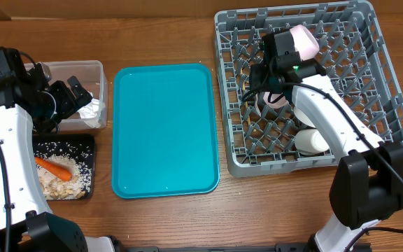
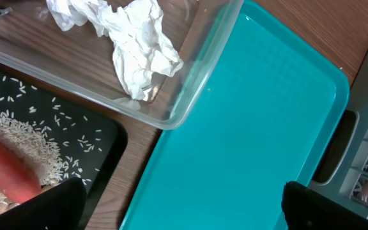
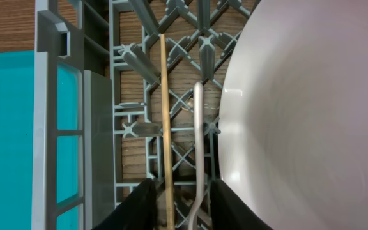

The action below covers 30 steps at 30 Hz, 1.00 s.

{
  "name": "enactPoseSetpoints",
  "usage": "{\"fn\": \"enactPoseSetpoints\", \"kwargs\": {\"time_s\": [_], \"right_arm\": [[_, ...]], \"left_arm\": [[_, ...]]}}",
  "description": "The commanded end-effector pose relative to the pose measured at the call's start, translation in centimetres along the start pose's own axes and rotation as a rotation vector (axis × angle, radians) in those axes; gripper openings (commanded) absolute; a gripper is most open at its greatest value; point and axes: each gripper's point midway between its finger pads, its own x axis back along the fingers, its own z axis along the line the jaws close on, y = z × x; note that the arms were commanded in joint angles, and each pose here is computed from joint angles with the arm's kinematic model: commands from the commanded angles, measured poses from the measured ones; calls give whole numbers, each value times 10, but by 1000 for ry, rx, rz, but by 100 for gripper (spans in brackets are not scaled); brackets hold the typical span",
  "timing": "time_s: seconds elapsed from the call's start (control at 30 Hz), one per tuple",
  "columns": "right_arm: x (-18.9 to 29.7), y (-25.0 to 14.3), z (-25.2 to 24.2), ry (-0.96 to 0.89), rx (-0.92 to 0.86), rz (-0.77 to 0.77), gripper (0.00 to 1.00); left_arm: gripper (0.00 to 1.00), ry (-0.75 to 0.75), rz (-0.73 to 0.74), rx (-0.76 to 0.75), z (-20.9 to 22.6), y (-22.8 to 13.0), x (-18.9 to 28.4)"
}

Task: Sort waste into correct bins and load items into the dishwasher rack
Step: 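Open the right gripper to release the wooden stick in the rack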

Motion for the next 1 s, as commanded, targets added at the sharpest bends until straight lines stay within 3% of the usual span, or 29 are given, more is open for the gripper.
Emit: {"fn": "enactPoseSetpoints", "kwargs": {"time_s": [0.0,0.23,0.53,0.57,0.63,0.97], "right_arm": [[3,2,0,1,1,2,32],[49,17,14,67,1,7,34],[148,11,23,165,0,-59,37],[158,9,22,167,0,-65,41],[177,4,20,171,1,-80,100],[201,-11,15,169,1,-75,100]], "left_arm": [[100,-14,-34,-7,-6,4,11],[100,-14,-34,-7,-6,4,11],[100,-14,-34,-7,-6,4,11],[100,-14,-34,-7,-6,4,11],[100,-14,-34,-7,-6,4,11],[100,-14,-34,-7,-6,4,11]]}}
